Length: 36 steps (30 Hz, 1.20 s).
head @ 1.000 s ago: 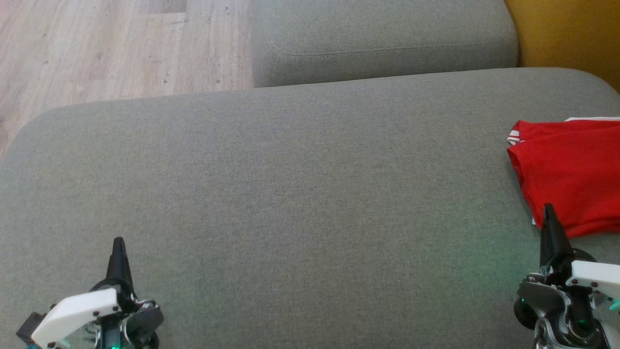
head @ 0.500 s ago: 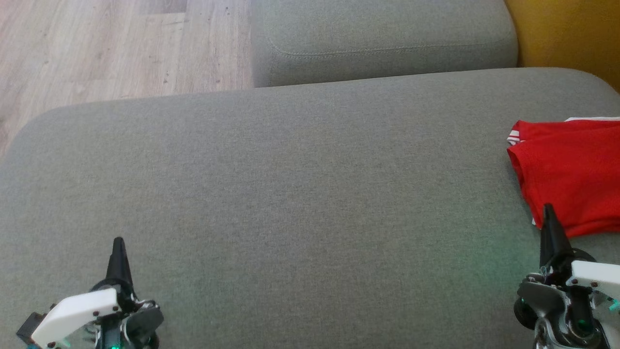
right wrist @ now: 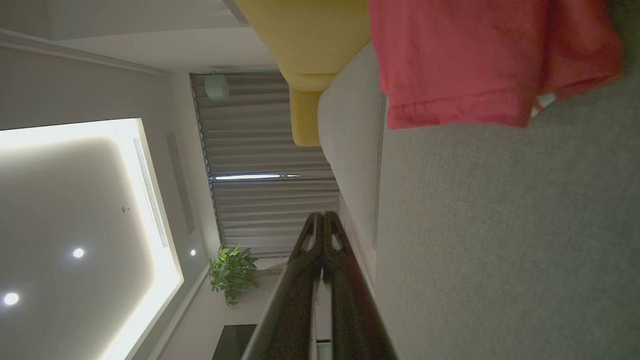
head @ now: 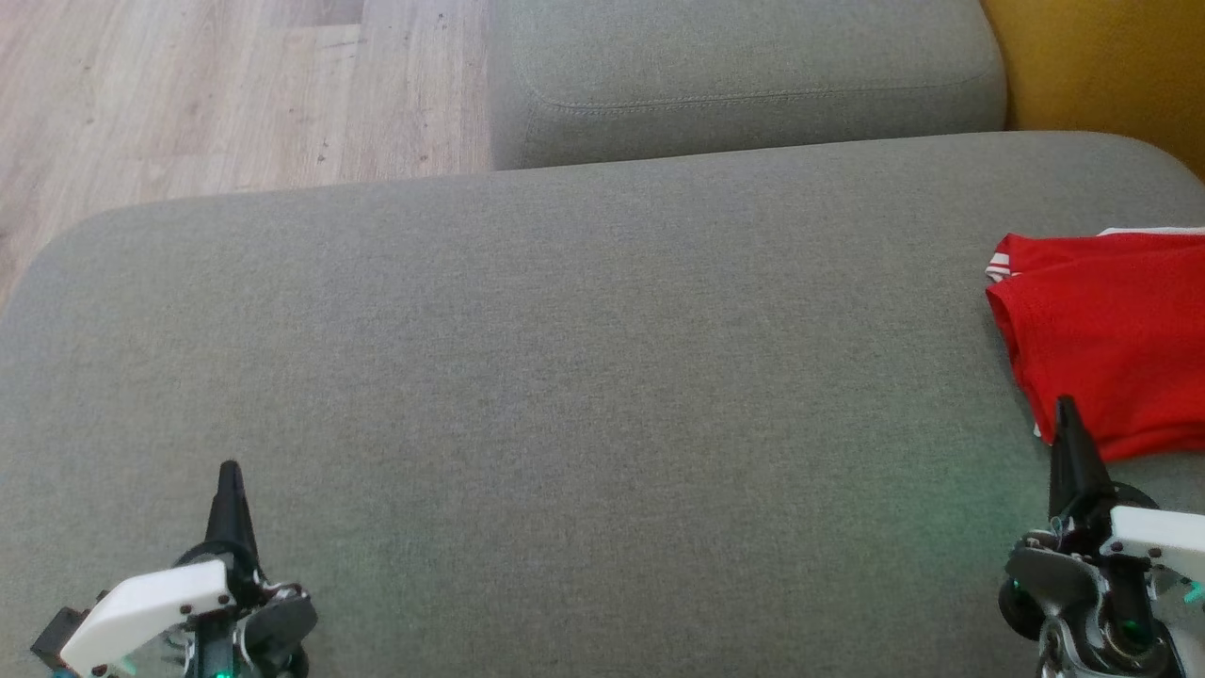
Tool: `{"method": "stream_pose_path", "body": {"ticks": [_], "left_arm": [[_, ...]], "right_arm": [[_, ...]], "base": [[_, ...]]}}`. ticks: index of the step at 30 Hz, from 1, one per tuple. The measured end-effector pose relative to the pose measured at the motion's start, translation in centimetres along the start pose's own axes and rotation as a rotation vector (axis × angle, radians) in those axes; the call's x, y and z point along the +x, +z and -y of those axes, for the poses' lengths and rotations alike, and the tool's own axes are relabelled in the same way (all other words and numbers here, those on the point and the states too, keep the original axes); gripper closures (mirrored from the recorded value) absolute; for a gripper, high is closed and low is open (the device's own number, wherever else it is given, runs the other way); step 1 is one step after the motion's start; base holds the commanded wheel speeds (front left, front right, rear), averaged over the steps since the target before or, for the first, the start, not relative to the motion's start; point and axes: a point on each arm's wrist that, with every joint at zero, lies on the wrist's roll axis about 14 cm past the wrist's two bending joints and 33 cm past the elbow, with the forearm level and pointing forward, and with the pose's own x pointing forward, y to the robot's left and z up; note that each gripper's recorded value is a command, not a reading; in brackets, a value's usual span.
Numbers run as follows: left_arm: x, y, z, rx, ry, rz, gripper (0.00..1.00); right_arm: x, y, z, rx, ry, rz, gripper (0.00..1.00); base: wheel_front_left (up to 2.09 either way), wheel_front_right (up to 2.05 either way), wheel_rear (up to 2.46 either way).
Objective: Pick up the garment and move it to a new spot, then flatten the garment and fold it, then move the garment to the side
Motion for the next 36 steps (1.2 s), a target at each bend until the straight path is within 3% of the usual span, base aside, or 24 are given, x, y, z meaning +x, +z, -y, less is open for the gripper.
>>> {"method": "stream_pose_path", "body": {"ticks": [36], "left_arm": [[0.00,0.05,0.00,0.000,0.000,0.002,1.00]], "right_arm": [[0.00,-0.01,0.01,-0.005,-0.001,-0.001,1.00]], "base": [[0.00,0.00,0.00]]}}
